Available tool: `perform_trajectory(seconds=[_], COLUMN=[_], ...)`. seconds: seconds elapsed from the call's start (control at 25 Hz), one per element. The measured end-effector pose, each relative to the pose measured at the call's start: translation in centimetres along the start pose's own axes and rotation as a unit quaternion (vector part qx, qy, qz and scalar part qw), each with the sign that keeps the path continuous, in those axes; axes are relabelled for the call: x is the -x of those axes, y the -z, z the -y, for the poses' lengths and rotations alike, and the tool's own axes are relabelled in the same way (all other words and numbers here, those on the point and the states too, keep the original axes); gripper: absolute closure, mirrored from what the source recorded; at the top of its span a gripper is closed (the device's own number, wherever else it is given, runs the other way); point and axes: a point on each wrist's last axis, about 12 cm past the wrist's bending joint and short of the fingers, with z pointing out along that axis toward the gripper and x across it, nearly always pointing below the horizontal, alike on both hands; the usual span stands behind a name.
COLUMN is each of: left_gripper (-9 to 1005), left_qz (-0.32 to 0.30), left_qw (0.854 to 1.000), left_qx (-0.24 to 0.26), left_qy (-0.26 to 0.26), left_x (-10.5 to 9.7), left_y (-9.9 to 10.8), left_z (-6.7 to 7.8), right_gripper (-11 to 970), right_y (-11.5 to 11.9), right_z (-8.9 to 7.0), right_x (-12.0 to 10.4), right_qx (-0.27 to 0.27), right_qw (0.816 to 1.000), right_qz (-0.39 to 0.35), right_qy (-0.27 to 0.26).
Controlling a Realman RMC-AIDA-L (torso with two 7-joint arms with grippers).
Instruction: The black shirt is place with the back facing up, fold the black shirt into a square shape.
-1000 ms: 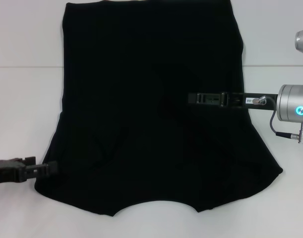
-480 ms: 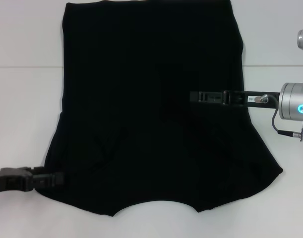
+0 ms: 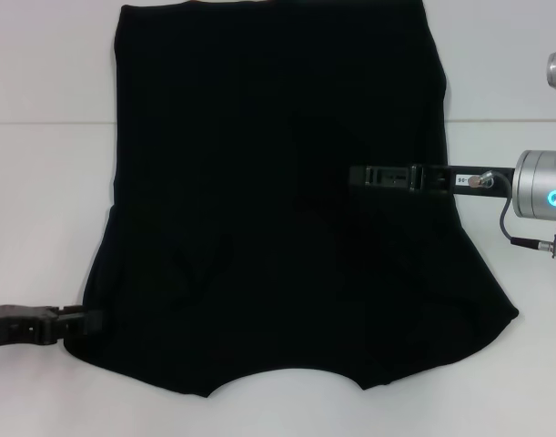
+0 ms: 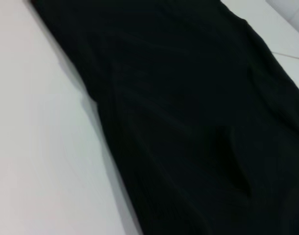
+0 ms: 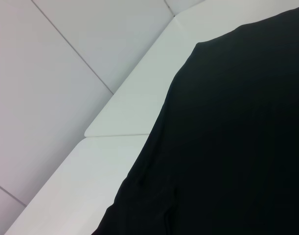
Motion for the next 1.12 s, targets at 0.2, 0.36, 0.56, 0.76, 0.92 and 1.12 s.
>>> perform_trajectory(seconds=[0.2, 0.36, 0.56, 0.76, 0.92, 1.12], left_gripper=[597, 773, 894, 941, 969, 969], left_qz=[-0.001, -0.001, 0.001, 0.001, 0.001, 0.004], left_qw=[1.000, 1.000, 1.000, 1.000, 1.000, 1.000], left_qx=[0.009, 0.015, 0.016, 0.016, 0.015, 0.017], left_qy=[0.003, 0.005, 0.006, 0.011, 0.015, 0.021], left_x=[0.0, 0.0, 0.2, 0.1, -0.1, -0.3], left_y=[0.0, 0.0, 0.2, 0.5, 0.7, 0.9], left_z=[-0.2, -0.4, -0.4, -0.5, -0.6, -0.7], right_gripper=[64, 65, 65, 65, 64, 64], right_y=[0.1, 0.4, 1.8, 4.8, 7.6, 10.5], right_z=[0.0, 0.3, 1.4, 3.1, 4.6, 6.2], right_x=[0.0, 0.0, -0.5, -1.9, -3.1, -4.6], right_qx=[-0.001, -0.004, -0.015, -0.021, -0.031, -0.062], right_qw=[1.000, 1.000, 1.000, 0.999, 0.997, 0.991], right_qz=[0.000, -0.001, -0.006, -0.016, -0.016, -0.025], right_qy=[-0.001, -0.002, -0.011, -0.034, -0.071, -0.115])
